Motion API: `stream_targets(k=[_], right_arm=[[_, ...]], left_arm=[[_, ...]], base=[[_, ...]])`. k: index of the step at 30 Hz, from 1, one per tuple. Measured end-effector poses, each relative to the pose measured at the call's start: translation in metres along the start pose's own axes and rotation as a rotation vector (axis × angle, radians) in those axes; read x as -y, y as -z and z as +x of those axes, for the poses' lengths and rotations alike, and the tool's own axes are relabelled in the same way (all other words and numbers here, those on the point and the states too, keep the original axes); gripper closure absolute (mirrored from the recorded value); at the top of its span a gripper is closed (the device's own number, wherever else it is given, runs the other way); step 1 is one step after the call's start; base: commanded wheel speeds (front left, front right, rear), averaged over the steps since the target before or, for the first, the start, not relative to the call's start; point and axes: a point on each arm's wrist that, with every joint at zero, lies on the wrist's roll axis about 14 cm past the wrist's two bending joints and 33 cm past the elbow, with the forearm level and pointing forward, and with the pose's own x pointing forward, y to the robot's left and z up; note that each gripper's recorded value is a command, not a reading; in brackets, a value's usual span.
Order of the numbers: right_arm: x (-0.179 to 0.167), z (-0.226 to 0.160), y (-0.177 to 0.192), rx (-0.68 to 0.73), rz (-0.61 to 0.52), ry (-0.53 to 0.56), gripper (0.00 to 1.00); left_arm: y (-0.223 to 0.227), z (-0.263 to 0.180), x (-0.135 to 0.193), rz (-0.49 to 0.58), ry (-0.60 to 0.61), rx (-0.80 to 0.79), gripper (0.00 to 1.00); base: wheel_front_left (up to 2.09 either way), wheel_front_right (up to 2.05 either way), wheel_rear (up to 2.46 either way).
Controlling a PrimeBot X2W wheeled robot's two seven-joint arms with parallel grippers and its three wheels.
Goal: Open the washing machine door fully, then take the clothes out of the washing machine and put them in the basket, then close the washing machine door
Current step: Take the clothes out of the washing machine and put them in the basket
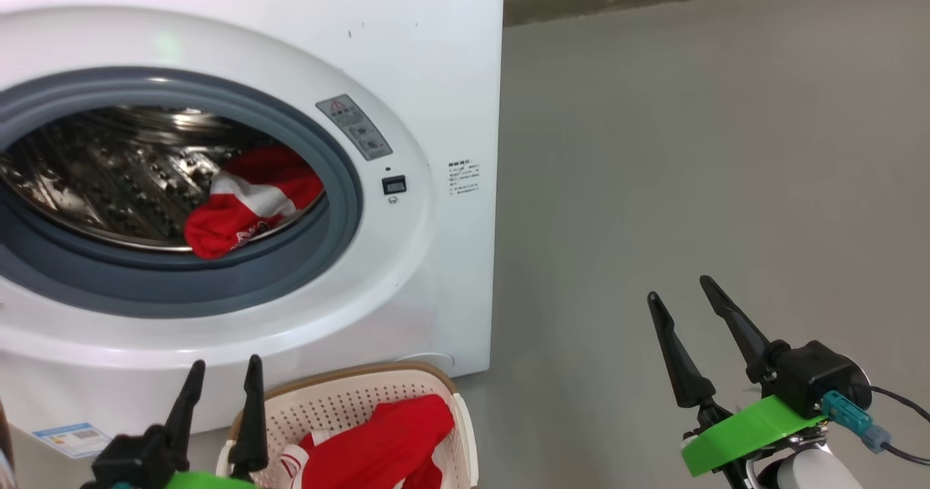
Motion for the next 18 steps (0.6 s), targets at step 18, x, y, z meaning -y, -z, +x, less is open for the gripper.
stream_targets(k=[18], right_arm=[[0.003,-0.023,-0.009,0.027,-0.005,0.019,0.00]], left_arm=[[-0.023,-0.033,-0.002,0.045,-0.003,0.075,0.00]], base=[[0.00,0.00,0.00]])
